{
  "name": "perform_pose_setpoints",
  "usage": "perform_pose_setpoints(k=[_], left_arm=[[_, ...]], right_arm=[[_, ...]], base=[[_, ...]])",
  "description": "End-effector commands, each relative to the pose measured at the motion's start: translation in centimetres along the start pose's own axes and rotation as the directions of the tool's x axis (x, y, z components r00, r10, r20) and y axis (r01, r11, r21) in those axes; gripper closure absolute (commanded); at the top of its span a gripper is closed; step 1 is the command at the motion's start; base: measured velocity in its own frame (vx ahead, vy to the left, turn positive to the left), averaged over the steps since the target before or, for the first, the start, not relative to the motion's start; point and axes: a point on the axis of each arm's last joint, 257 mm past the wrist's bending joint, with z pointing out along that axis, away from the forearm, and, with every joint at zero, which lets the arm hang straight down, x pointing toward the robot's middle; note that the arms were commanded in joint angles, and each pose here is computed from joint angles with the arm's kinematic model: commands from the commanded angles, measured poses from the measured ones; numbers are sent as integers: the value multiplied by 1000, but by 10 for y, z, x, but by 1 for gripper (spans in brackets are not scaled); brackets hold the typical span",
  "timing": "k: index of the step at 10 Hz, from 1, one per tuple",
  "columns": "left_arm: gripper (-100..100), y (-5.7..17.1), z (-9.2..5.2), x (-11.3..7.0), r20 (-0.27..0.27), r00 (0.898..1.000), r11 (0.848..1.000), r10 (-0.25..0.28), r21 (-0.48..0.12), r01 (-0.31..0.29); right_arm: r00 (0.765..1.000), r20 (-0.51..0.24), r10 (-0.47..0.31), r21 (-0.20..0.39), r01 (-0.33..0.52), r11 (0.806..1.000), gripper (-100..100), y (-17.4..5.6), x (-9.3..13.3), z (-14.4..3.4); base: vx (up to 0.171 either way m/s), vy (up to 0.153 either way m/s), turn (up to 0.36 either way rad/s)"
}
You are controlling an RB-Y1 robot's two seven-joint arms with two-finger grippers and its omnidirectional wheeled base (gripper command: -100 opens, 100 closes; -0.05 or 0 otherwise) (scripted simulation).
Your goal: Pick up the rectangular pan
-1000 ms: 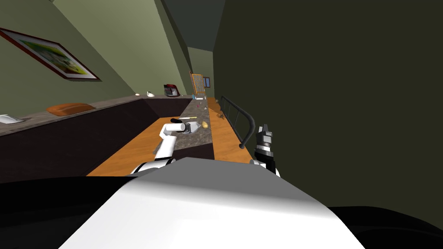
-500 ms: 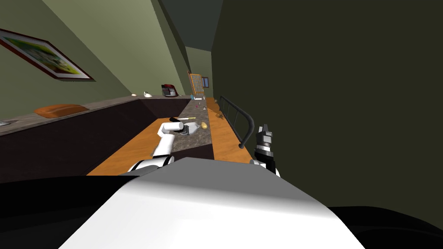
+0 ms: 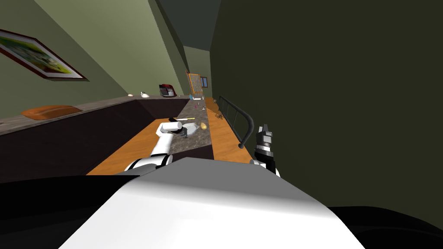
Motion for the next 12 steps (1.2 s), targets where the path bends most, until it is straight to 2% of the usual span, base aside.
perform_pose_setpoints(k=[1,2,3,10,11,12], left_arm=[[-100,0,0,0,0,1000,1000,0,0,0],[0,1,0,0,1,1000,1000,-1,-5,1],[-100,-1,6,-3,-2,1000,1000,5,-5,-5],[-100,-6,28,-15,-12,1000,1000,27,-6,-27],[-100,-5,26,-13,-11,1000,1000,24,-7,-24],[100,-6,26,-14,-11,1000,1000,26,-6,-26]], right_arm=[[1000,0,0,0,0,1000,0,0,0,0],[1000,0,0,0,0,1000,0,0,0,0],[1000,0,0,0,0,1000,0,0,0,0],[1000,0,0,0,0,1000,0,0,0,0],[1000,0,0,0,0,1000,0,0,0,0],[1000,0,0,0,0,1000,0,0,0,0]], base=[[5,5,-6],[0,0,0],[17,-21,39],[19,-38,37],[9,-13,8],[0,0,0]])
